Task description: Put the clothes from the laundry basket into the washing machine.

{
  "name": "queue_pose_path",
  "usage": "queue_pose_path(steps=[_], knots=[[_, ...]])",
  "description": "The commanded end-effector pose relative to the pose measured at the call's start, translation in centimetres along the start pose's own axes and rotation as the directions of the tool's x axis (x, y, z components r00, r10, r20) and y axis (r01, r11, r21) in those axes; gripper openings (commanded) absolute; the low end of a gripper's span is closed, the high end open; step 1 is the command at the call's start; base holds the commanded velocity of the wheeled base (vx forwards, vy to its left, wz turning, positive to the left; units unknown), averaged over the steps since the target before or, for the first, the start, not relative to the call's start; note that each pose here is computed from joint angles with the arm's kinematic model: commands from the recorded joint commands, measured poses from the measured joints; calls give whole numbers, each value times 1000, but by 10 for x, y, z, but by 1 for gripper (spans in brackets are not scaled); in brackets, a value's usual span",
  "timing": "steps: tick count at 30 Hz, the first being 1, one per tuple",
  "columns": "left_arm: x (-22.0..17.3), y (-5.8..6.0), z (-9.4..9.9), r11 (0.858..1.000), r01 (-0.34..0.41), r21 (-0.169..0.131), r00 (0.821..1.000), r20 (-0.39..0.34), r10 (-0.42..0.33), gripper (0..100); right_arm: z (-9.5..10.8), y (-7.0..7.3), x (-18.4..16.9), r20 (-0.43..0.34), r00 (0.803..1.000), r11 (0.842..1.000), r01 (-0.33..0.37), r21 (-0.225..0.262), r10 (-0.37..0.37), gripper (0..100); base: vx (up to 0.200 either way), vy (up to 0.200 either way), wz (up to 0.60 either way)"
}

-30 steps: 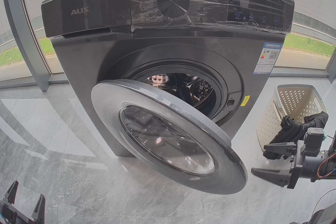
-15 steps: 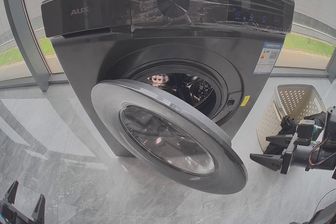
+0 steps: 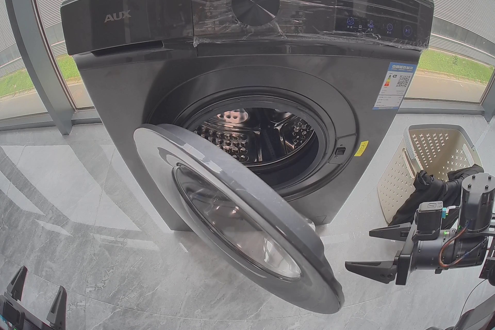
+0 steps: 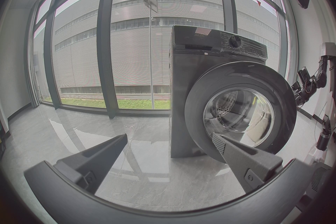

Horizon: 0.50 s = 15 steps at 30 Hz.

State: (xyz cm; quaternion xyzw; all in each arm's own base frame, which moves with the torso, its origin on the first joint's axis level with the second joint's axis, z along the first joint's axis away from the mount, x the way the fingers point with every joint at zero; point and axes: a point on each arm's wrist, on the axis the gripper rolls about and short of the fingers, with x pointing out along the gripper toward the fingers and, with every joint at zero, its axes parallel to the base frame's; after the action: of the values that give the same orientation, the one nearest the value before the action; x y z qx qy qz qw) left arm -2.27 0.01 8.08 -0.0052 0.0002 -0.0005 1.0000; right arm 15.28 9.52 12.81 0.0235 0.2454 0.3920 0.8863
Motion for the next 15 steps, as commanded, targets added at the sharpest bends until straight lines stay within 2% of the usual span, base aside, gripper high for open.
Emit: queue_pose_path(steps=[1,3,6,9,15], knots=[[0,0,-5,1000,-1,0,1000,-1,1,100,4,-4,8,-7,1000,1000,20,9,-20,100,-200,0,0],[0,0,-5,1000,0,0,1000,-1,0,100,7,-10,20,-27,996,996,81,22,-80,100,-200,0,0],[0,0,-5,1000,0,0,1000,-1,0,100,7,-14,33,-55,990,990,135,48,-132,100,0,0,0],[0,0,-5,1000,-1,0,1000,-1,1,100,4,-13,39,-76,990,991,126,48,-122,100,0,0,0],[0,0,-5,1000,0,0,1000,-1,0,100,-1,2,49,-89,995,999,53,11,-52,100,0,0,0]])
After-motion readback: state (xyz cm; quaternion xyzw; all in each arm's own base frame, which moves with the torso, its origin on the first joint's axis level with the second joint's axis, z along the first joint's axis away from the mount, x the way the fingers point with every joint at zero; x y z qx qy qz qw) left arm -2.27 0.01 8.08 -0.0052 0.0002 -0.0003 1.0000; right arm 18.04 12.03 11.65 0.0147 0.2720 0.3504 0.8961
